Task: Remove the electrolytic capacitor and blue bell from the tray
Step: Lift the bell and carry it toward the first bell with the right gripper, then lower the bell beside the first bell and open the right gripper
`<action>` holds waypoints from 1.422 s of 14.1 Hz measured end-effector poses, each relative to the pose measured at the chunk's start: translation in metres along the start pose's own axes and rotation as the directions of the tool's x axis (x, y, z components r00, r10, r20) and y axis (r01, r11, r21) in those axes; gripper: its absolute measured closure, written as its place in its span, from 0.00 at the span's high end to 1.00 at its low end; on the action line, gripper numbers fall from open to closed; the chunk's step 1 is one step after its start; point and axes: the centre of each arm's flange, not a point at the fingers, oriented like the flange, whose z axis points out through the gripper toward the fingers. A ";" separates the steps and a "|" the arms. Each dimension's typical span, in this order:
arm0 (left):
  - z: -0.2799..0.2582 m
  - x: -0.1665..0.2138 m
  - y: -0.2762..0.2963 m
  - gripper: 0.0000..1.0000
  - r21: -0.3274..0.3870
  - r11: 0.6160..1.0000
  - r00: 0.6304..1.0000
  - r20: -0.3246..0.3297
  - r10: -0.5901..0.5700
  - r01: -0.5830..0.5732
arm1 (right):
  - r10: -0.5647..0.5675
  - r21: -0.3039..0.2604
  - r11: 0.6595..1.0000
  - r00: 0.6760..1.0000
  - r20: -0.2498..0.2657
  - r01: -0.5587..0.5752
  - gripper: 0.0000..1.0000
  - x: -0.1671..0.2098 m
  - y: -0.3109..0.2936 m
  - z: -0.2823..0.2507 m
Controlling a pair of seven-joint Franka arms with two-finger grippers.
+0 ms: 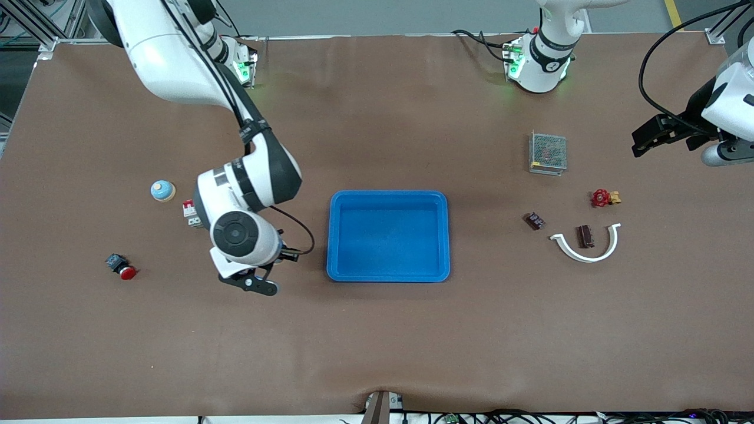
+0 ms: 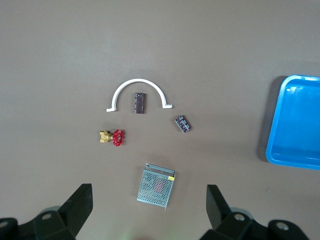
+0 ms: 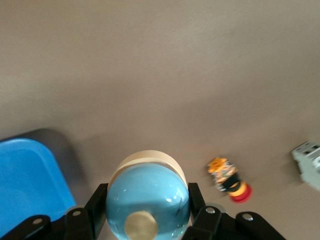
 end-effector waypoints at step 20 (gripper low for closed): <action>-0.001 0.001 0.000 1.00 -0.002 1.000 1.000 -0.009 0.000 0.000 | -0.176 0.053 0.982 0.982 -0.073 0.180 0.68 0.031 0.263 0.052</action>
